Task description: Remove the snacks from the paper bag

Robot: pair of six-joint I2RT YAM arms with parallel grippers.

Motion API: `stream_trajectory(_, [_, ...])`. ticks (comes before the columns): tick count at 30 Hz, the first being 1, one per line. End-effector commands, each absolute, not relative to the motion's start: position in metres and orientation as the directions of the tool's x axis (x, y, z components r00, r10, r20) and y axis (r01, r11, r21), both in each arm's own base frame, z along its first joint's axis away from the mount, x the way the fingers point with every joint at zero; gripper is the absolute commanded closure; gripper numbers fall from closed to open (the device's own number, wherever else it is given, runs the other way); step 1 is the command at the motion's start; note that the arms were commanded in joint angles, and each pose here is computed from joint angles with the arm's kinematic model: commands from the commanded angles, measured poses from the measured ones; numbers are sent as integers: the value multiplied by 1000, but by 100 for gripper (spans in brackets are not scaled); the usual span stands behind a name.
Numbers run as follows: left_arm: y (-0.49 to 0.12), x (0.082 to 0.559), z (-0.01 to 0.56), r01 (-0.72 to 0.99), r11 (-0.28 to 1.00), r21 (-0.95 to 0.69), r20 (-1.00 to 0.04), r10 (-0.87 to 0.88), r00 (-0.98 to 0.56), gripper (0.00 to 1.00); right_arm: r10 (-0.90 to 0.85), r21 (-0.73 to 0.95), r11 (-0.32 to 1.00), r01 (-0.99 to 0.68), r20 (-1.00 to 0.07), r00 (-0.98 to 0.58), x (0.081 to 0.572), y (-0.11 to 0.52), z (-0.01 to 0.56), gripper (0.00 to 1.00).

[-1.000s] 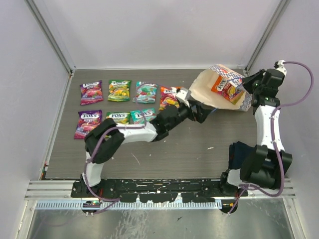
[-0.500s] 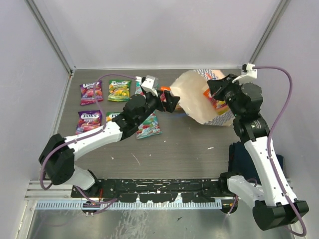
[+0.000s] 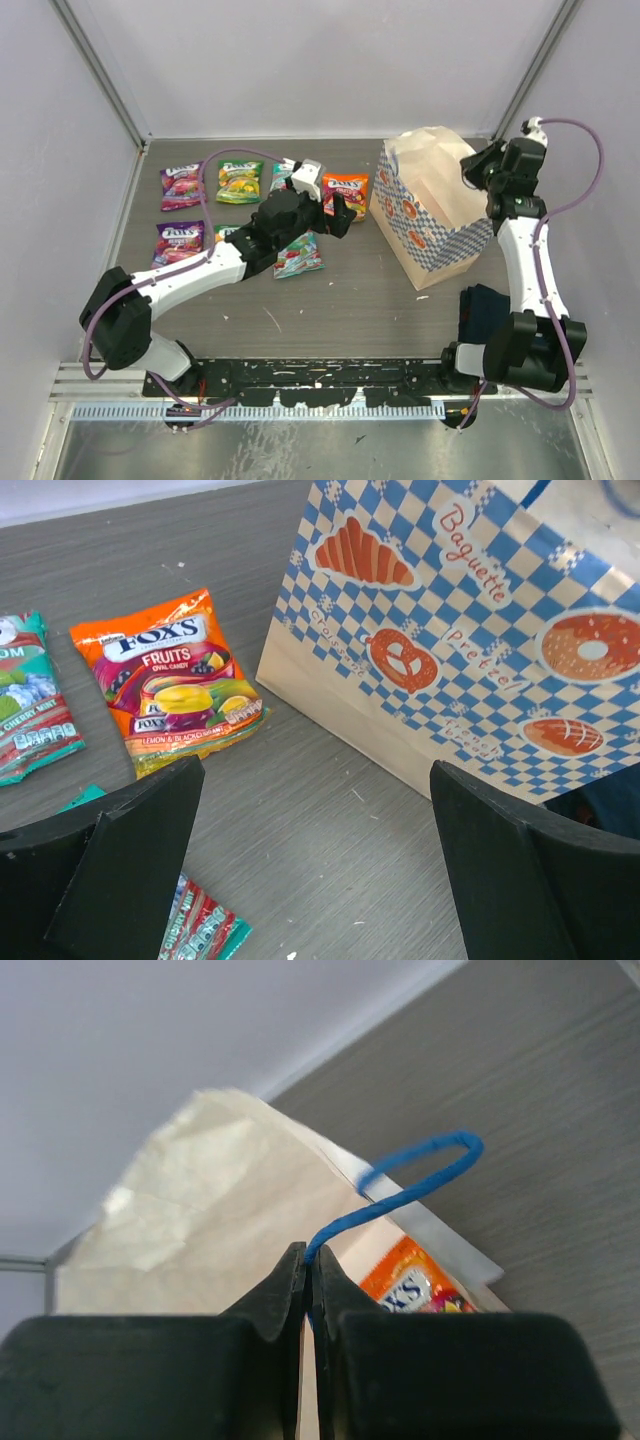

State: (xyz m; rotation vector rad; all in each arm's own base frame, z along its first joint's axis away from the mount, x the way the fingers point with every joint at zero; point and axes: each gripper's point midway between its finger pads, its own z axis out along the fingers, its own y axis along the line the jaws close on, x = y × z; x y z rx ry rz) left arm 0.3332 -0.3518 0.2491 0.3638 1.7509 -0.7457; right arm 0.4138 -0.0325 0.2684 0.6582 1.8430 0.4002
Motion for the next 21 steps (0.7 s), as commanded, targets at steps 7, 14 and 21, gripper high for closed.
stream_trajectory(7, [-324,358,293,554,797,-239,-960,-108,-258,2,557,554,830,68,-830,-36,500,-54,440,99])
stream_trajectory(14, [-301,372,298,529,803,-274,-946,-126,-300,2,503,502,862,-66,-864,1,527,-54,525,99])
stream_trajectory(21, [-303,367,280,540,784,-306,-927,-117,-355,2,438,483,862,-153,-862,-254,490,25,419,99])
